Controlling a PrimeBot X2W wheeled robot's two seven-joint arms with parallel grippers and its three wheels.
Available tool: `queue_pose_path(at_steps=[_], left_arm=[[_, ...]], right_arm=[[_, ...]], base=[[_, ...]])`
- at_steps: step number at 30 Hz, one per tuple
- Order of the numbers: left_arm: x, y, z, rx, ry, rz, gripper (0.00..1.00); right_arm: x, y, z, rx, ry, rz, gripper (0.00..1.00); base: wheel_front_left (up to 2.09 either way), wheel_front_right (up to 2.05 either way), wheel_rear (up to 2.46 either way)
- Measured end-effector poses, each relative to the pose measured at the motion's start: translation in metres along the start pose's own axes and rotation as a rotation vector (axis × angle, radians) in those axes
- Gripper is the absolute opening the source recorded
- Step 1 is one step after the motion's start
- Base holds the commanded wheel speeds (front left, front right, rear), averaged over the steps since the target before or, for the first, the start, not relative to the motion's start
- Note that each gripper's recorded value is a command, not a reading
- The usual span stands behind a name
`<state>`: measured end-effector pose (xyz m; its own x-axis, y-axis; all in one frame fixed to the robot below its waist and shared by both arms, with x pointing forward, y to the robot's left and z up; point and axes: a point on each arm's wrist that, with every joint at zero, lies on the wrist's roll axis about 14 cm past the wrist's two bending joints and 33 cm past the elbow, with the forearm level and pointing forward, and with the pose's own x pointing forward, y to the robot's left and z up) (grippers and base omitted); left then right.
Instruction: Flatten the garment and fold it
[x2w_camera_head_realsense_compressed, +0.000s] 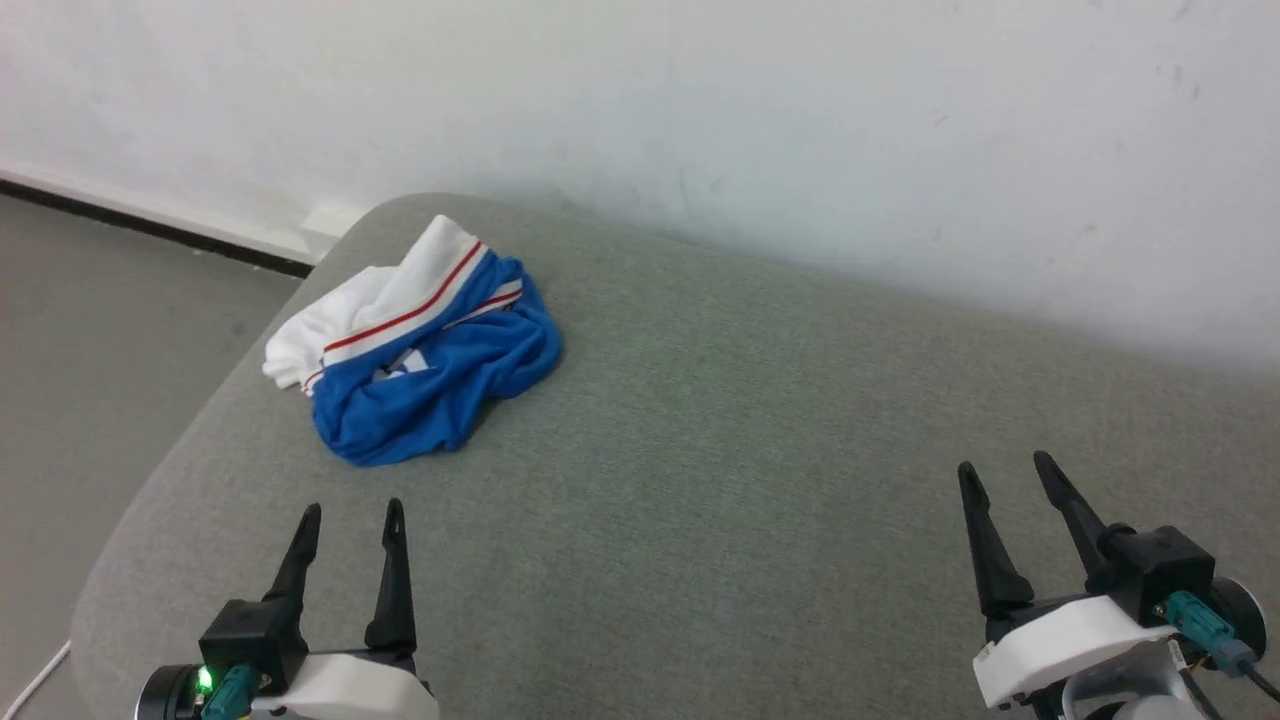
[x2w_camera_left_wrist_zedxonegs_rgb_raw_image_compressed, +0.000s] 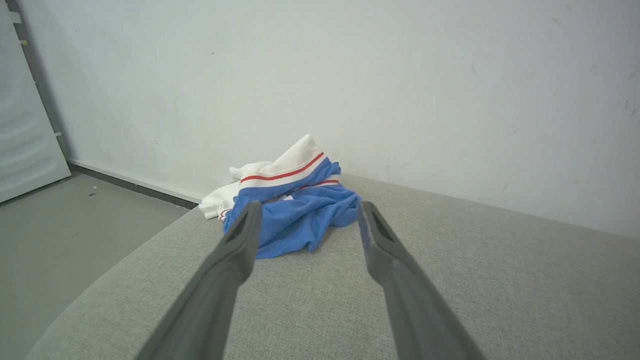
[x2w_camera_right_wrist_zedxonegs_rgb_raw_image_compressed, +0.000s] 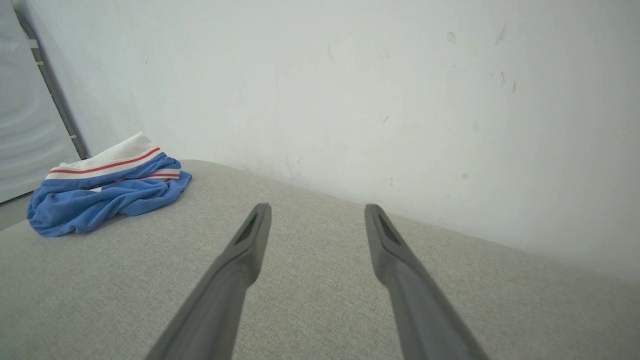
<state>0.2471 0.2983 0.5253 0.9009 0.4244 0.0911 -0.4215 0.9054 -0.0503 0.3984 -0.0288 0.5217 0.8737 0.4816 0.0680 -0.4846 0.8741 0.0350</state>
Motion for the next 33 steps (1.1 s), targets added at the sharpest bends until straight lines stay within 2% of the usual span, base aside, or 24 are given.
queue_pose_path(at_steps=[33], left_arm=[[-0.059, 0.066, 0.005, -0.025, -0.06, 0.212, 1.0]], right_arm=[[0.024, 0.078, -0.006, 0.042, -0.01, 0.23, 1.0]], base=[[0.0, 0.0, 0.0]])
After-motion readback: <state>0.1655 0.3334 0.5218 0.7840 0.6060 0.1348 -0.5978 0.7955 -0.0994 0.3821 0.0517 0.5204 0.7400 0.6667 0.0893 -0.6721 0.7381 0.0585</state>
